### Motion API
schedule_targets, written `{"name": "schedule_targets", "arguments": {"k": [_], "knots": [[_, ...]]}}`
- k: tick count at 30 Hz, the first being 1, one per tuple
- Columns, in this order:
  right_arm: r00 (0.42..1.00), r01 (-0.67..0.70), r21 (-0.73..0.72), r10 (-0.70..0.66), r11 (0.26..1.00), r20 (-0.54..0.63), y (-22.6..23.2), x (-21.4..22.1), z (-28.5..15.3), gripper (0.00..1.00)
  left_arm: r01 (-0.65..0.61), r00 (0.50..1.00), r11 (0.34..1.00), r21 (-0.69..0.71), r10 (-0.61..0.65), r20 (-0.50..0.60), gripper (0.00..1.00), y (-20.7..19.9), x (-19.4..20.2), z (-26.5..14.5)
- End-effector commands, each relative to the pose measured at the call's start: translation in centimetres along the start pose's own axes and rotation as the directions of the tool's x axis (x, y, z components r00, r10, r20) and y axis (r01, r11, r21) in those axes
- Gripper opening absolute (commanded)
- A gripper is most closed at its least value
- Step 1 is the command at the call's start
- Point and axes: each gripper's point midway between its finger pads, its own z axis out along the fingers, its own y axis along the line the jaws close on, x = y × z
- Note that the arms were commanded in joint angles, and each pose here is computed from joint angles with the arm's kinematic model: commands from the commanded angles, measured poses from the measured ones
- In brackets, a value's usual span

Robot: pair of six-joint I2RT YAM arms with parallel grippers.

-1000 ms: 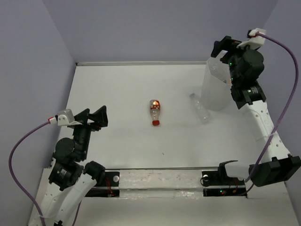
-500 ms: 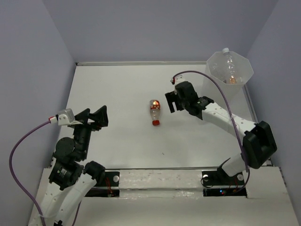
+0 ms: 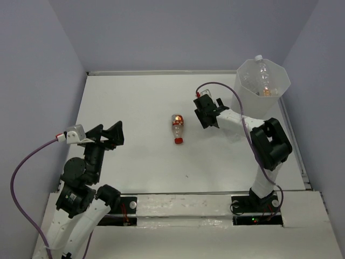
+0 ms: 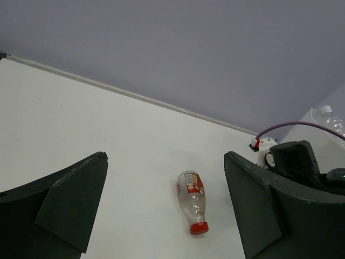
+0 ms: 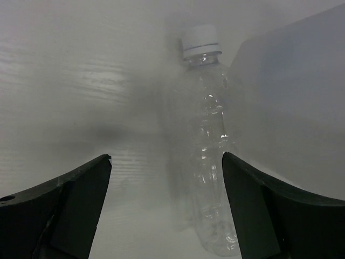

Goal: Put the plastic bottles in the bin

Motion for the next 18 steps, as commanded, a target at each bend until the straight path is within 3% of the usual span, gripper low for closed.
{"name": "schedule_targets", "arguments": {"k": [1,9,17,18], "knots": [[1.000,-0.018,0.104,0.018,0.994,0.000,-2.4,-1.8,1.8,0.88,0.009,0.999,1.000,0.021,-0.009,0.032,0.99,-0.6,-0.9,0.1],[0.999,-0.007,0.185,0.013,0.983,-0.035,-4.3,-1.8,3.9,0.86,0.007,0.999,1.000,0.025,-0.008,0.031,0.99,-0.6,-0.9,0.1],[0.996,0.004,0.129,0.008,0.992,-0.089,-3.1,0.0,6.5,0.84,0.003,1.000,1.000,0.020,-0.004,0.024,0.99,-0.6,-0.7,0.3],[0.996,0.007,0.123,0.004,0.992,-0.091,-2.9,0.1,6.7,0.80,0.003,1.000,1.000,0.020,-0.004,0.024,0.99,-0.6,-0.7,0.3]]}}
